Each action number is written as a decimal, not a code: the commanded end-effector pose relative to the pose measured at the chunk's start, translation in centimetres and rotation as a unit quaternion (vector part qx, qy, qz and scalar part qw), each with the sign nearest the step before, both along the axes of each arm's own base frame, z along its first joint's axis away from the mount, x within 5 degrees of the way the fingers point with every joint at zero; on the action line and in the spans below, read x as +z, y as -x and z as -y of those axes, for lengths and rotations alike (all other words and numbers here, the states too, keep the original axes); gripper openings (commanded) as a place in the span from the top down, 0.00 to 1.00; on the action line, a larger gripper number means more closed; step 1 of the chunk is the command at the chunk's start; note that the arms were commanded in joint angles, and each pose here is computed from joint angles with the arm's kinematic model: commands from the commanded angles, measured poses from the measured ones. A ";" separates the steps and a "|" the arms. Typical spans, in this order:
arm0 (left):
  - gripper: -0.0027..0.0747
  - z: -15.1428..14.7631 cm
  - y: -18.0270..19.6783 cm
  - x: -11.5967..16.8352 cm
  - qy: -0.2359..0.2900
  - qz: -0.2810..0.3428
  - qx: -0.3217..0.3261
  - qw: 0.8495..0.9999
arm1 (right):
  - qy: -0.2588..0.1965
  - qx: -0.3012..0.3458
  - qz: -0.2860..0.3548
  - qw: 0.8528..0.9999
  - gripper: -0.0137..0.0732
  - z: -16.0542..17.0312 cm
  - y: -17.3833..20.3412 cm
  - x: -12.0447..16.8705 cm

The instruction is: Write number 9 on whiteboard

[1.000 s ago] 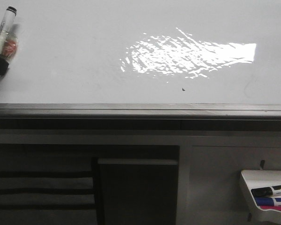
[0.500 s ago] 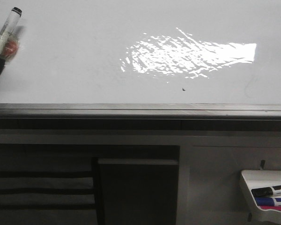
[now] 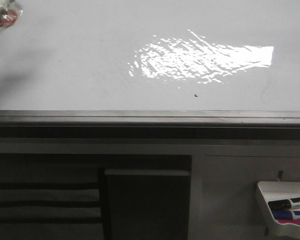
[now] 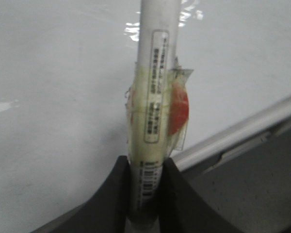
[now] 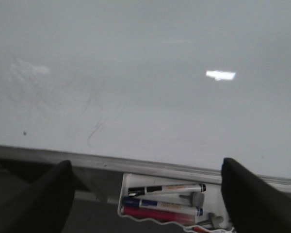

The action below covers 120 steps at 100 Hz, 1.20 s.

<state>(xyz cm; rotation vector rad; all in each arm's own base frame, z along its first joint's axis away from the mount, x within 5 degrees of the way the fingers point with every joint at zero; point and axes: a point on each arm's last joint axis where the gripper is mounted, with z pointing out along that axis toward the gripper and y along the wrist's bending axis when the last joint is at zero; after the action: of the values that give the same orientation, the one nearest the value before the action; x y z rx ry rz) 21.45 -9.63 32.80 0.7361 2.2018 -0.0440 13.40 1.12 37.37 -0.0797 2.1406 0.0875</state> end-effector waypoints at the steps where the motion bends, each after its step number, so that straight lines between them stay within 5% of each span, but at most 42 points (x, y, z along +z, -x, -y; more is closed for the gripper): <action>1: 0.99 1.2 1.4 2.4 -0.010 -0.001 -0.054 0.998 | 0.010 0.051 0.001 0.999 0.22 -1.0 -1.3 1.5; 13: 0.99 3.2 3.0 3.0 -0.024 -0.019 -0.158 0.987 | 0.015 0.149 -0.038 0.988 0.22 -3.3 -3.0 1.6; 27: 0.99 5.4 5.0 3.1 -0.034 -0.011 -0.288 0.957 | 0.028 0.272 -0.061 0.960 0.22 -6.3 -4.5 1.5; 49: 0.99 7.5 7.1 3.2 -0.045 0.014 -0.380 0.924 | 0.046 0.490 -0.041 0.869 0.22 -11.6 -4.6 1.5; 66: 0.99 8.4 8.0 3.3 -0.044 0.030 -0.410 0.911 | 0.030 0.567 0.004 0.823 0.22 -14.1 -4.4 1.5; 89: 0.99 8.6 8.1 3.4 -0.039 0.033 -0.413 0.909 | 0.044 0.598 0.027 0.800 0.23 -16.6 -4.3 0.8; 120: 0.99 8.6 8.1 3.4 -0.038 0.034 -0.413 0.909 | 0.067 0.597 0.039 0.798 0.52 -17.0 -4.3 0.7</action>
<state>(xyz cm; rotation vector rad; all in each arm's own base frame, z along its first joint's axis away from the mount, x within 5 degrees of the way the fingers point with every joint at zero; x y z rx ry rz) 13.54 -18.04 34.28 1.7198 1.7624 -0.3152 17.80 18.17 36.29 -1.5272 1.7604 0.6619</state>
